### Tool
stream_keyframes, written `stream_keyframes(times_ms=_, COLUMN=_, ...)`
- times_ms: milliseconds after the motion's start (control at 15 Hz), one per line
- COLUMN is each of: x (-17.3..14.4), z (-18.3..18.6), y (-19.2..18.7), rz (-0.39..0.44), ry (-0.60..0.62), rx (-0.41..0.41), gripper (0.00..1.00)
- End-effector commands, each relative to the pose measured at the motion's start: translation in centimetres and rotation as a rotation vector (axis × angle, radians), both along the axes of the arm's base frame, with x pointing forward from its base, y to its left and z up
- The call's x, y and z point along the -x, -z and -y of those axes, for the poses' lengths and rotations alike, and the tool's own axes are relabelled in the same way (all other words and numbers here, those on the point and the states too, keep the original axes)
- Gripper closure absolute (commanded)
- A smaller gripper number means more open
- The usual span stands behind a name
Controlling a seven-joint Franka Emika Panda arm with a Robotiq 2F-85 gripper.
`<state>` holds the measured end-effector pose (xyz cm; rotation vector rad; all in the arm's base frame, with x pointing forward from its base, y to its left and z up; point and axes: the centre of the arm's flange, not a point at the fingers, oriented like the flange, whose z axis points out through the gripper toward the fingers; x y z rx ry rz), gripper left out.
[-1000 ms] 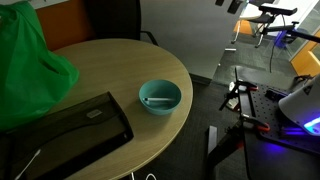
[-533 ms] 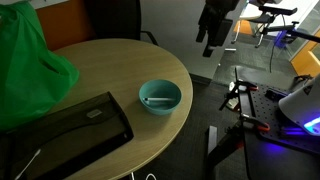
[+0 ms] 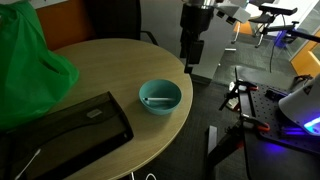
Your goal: Remove the marker from the bowl and put it on the table
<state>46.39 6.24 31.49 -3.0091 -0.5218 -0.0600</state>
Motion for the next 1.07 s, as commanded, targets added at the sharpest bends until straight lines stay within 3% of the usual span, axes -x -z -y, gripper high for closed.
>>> stream_keyframes(times_ms=0, x=0.0, z=0.0, y=0.0, rz=0.001, ry=0.0, rx=0.0, gripper=0.0)
stream_keyframes(times_ms=467, x=-0.7, z=-1.0, y=1.7, rz=0.007, ry=0.022, rx=0.02, gripper=0.0)
stream_keyframes(times_ms=800, x=-3.3, z=-2.7, y=6.9, rz=0.052, ry=0.078, rx=0.107, gripper=0.0)
stream_keyframes(times_ms=1000, x=-5.0, z=-3.0, y=10.3, rz=0.018, ry=0.075, rx=0.134, gripper=0.0)
